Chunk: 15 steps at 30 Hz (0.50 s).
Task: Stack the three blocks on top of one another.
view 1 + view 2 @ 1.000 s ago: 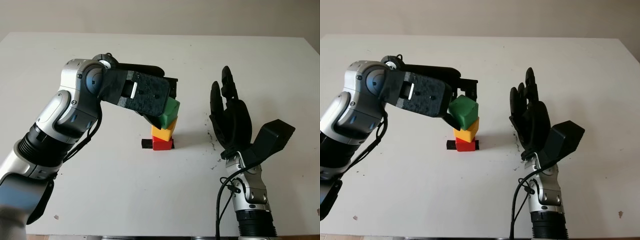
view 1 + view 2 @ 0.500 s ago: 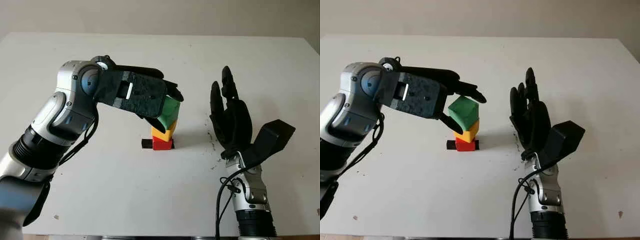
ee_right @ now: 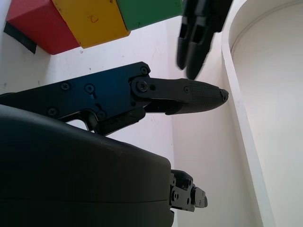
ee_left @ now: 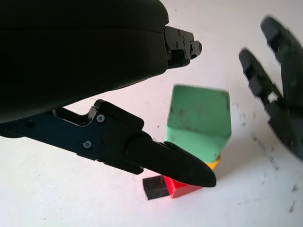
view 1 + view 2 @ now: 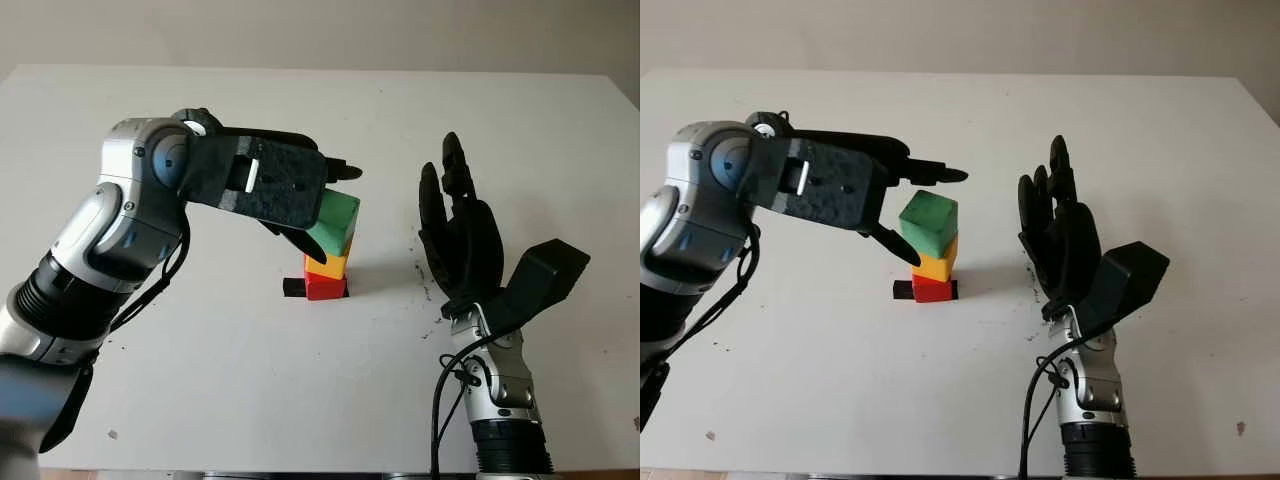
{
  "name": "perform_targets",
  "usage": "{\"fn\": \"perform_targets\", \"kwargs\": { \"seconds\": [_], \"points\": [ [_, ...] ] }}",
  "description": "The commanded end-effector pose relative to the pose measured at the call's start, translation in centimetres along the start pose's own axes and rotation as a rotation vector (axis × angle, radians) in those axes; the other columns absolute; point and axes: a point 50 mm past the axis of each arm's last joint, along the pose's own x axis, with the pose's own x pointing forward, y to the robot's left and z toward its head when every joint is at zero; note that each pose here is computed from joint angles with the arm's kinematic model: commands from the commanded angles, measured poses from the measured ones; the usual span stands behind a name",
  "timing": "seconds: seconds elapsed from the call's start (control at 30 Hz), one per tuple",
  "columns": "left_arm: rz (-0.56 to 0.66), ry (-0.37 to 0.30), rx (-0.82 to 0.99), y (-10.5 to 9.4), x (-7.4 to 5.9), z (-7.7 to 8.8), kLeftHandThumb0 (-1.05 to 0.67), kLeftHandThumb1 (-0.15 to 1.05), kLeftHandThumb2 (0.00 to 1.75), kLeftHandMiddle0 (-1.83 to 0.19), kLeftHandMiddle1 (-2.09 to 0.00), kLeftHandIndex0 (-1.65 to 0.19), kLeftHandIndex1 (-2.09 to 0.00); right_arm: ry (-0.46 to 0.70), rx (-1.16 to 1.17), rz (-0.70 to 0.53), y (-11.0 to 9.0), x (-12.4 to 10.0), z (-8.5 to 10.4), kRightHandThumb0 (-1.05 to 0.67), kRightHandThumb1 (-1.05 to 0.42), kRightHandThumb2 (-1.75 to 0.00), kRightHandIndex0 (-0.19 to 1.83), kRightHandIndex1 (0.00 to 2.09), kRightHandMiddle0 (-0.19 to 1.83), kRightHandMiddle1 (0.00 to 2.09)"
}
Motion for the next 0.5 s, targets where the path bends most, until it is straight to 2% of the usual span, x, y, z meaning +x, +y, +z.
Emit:
{"fn": "perform_targets", "kwargs": {
  "seconds": [0.0, 0.17, 0.33, 0.47],
  "points": [
    [0.061, 0.006, -0.021, 0.7, -1.0, -0.5, -0.85, 1.03, 0.08, 0.19, 0.0, 0.18, -0.01, -0.005, -0.001, 0.002, -0.2, -0.1, 0.0, -0.69, -1.05, -0.42, -0.11, 0.06, -0.06, 0.05],
    [0.128, 0.015, -0.082, 1.1, -1.8, -1.3, -0.9, 1.05, 0.18, 0.19, 0.0, 0.19, 0.0, -0.008, -0.007, 0.007, -0.5, 0.1, 0.1, -0.69, -1.05, -0.42, -0.11, 0.06, -0.06, 0.06],
    [0.192, -0.027, -0.194, 1.4, -2.6, -2.1, -0.9, 1.05, 0.27, 0.19, 0.0, 0.19, 0.0, -0.005, -0.021, 0.018, -0.7, 0.2, 0.3, -0.69, -1.05, -0.42, -0.11, 0.06, -0.06, 0.06],
    [0.351, -0.074, -0.382, 1.5, -3.4, -3.7, -0.88, 1.05, 0.53, 0.19, 0.0, 0.19, 0.0, -0.008, -0.027, 0.022, -0.9, 0.4, 0.4, -0.68, -1.05, -0.43, -0.11, 0.06, -0.06, 0.06]
  ]
}}
